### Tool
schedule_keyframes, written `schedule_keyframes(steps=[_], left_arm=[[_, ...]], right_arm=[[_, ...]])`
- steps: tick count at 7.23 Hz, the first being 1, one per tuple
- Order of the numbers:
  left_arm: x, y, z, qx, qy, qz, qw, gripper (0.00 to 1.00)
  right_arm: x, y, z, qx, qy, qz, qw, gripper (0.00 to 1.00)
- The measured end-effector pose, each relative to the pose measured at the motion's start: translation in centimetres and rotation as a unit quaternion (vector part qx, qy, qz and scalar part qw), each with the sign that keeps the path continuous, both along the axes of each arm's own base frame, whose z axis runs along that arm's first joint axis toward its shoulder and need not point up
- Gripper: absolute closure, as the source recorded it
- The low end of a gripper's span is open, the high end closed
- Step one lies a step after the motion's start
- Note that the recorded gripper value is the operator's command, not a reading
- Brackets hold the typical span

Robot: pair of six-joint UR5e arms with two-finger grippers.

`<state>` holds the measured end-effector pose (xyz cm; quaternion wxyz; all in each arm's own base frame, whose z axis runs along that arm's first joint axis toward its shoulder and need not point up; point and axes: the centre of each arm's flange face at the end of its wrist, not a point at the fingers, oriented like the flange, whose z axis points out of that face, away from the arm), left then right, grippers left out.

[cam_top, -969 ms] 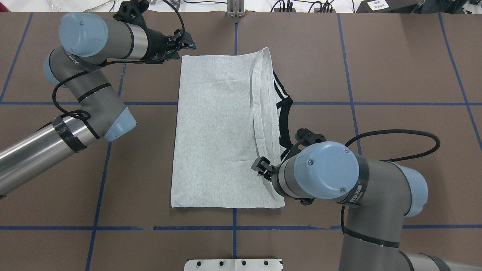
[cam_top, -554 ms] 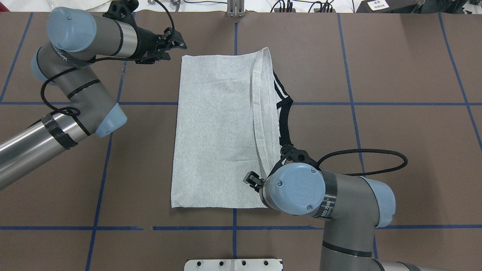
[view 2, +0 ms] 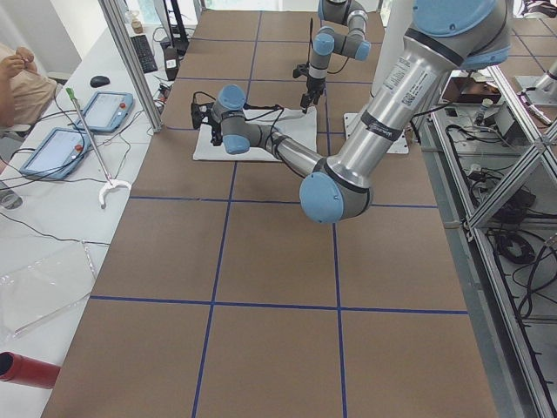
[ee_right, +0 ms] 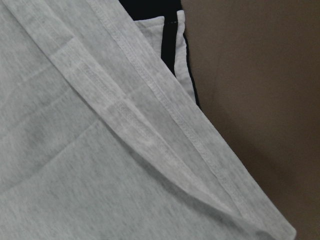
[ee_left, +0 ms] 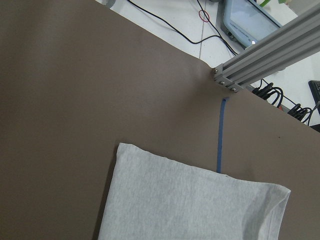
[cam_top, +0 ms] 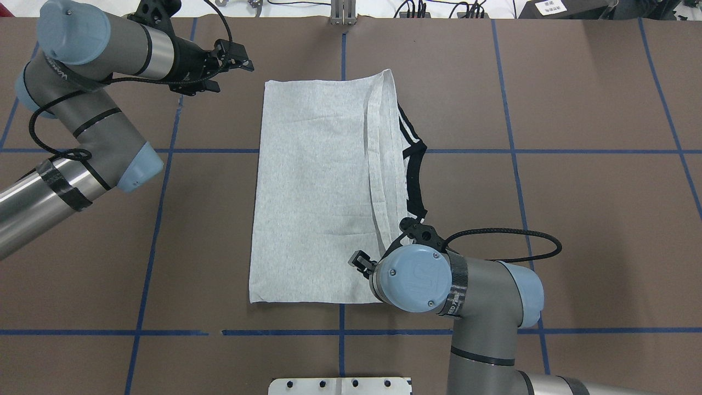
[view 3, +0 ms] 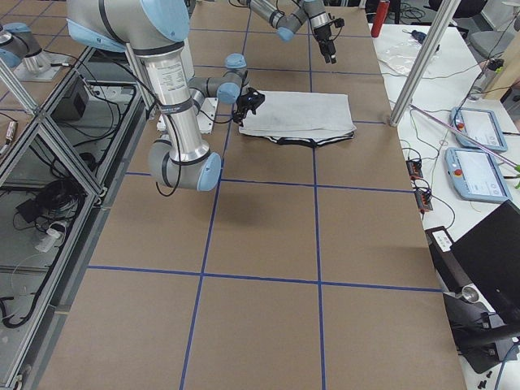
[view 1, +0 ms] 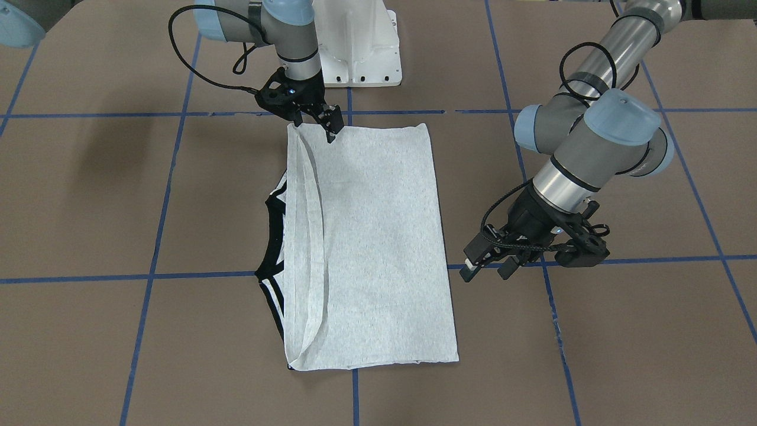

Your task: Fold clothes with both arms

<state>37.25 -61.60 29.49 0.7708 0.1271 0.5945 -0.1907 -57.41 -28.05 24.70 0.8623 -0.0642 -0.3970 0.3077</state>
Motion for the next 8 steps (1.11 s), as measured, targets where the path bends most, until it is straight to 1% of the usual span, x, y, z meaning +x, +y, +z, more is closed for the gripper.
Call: schedule_keyframes(steps=[3, 4, 5, 6, 7, 8], left_arm=[[0.0, 0.0, 0.1, -0.002, 0.000, -0.002, 1.0000, 0.01], [-0.1, 0.0, 0.1, -0.002, 0.000, -0.002, 1.0000, 0.01], [-0.1, 0.0, 0.2, -0.002, 0.000, -0.003, 1.0000, 0.01], [-0.2, 0.0, 0.2, -0.002, 0.000, -0.003, 1.0000, 0.01], [-0.4, 0.2, 0.4, -0.001, -0.001, -0.004, 1.0000, 0.01], [-0.7, 0.6, 0.9, -0.002, -0.001, -0.004, 1.0000, 0.01]], right_arm=[[-0.2, 0.4, 1.6, -0.004, 0.012, -0.002, 0.9999, 0.02], [-0.3, 0.5, 2.0, -0.005, 0.016, -0.003, 0.9999, 0.04], [-0.5, 0.5, 2.2, -0.006, 0.018, -0.003, 0.9998, 0.12], [-0.7, 0.5, 2.5, -0.008, 0.020, -0.002, 0.9998, 0.21], [-0.9, 0.5, 2.6, -0.013, 0.020, 0.002, 0.9997, 0.37], [-1.0, 0.5, 2.6, -0.019, 0.019, 0.008, 0.9996, 0.64]])
